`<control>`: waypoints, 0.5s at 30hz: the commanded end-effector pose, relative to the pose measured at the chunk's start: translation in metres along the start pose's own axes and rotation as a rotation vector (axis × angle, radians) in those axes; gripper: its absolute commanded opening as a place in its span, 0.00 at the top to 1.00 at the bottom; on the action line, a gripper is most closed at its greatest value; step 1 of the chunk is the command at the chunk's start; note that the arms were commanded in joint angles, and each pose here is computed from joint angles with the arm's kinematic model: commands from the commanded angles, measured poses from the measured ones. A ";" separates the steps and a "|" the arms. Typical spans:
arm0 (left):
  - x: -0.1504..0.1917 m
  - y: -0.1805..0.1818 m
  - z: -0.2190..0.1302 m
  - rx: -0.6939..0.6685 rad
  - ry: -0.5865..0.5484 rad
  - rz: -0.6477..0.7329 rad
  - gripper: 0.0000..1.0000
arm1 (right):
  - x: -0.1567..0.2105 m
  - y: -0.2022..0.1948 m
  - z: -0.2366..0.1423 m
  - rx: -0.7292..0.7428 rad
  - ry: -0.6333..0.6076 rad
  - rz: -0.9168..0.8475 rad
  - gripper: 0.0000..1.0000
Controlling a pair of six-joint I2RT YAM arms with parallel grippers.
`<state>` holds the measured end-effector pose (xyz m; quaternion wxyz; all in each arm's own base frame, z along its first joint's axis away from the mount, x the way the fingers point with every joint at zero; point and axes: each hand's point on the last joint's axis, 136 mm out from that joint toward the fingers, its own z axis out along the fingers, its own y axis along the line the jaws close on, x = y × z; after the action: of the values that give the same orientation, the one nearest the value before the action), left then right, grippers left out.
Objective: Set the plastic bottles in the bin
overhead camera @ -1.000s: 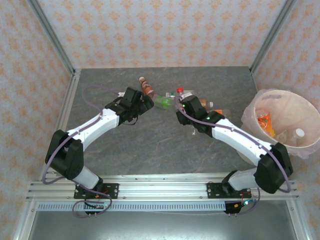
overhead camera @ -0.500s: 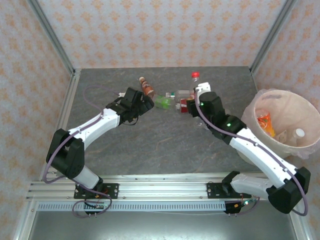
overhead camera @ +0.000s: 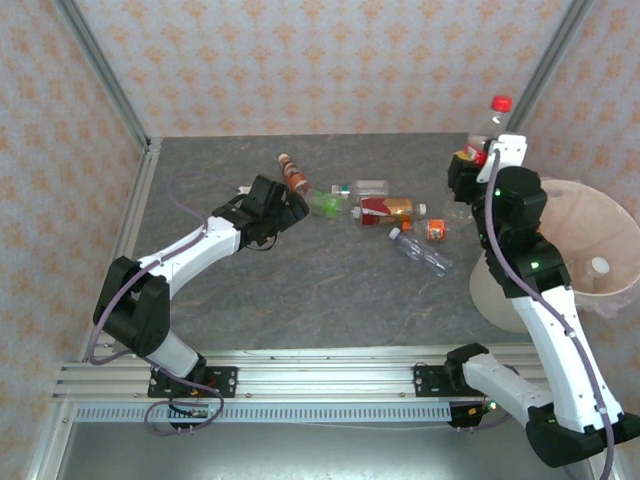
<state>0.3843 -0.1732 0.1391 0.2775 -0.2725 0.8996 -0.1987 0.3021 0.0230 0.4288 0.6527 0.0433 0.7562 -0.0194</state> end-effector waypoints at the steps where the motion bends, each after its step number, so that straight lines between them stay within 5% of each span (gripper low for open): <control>1: -0.002 0.003 0.001 -0.015 -0.006 -0.013 0.00 | -0.010 -0.033 -0.013 0.135 0.006 -0.056 0.70; 8: -0.001 0.000 0.003 0.001 0.003 -0.019 0.00 | -0.025 -0.085 -0.034 0.385 0.011 -0.151 0.70; 15: -0.006 -0.035 -0.003 0.151 0.011 0.001 0.00 | -0.008 -0.113 -0.029 0.377 0.078 -0.098 0.70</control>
<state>0.3899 -0.1878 0.1484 0.2789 -0.2595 0.8931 -0.2393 0.2670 -0.0879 0.4413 0.6105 0.1445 0.7518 -0.2029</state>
